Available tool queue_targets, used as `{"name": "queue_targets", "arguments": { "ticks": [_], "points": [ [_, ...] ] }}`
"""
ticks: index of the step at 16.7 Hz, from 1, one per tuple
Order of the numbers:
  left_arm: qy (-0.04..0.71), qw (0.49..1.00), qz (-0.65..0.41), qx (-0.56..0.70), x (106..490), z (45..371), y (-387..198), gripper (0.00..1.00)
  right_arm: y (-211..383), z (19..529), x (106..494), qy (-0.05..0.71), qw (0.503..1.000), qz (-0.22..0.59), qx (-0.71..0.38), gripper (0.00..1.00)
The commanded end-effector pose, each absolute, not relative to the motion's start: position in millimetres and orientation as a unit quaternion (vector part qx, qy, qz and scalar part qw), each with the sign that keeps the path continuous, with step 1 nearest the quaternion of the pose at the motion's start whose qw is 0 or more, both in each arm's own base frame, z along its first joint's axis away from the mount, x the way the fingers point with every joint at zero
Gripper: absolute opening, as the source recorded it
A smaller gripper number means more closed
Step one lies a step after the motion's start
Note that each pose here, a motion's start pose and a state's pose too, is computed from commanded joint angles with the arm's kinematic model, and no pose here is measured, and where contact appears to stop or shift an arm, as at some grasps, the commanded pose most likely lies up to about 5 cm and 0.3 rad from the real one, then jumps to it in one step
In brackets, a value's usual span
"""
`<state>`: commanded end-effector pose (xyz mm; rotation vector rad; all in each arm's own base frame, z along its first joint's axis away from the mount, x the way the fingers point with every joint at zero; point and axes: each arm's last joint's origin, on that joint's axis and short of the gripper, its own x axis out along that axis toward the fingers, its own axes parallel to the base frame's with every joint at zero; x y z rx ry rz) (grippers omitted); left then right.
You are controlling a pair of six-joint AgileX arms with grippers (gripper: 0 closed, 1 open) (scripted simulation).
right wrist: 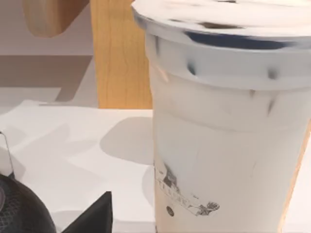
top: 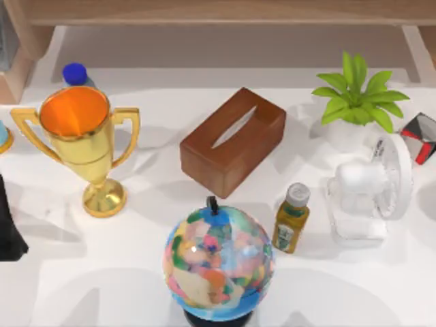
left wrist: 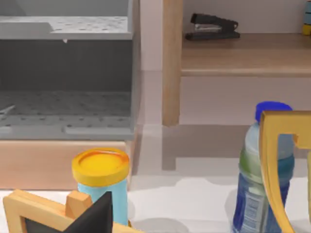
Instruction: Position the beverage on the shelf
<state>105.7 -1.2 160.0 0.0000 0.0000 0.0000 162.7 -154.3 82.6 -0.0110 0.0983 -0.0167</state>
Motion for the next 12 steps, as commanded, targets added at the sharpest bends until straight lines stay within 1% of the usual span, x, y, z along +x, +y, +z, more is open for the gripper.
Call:
{"name": "queue_targets", "arguments": {
  "ticks": [7,12],
  "points": [
    [0.000,1.000,0.000,0.000,105.7,160.0,-1.2,1.00,-154.3,82.2,167.4,0.050,0.999,-0.008,-0.005,1.00],
    [0.000,1.000,0.000,0.000,105.7,160.0,-1.2,1.00,-158.6,77.8,212.9,0.049,0.999,-0.008,-0.006,1.00]
  ]
}}
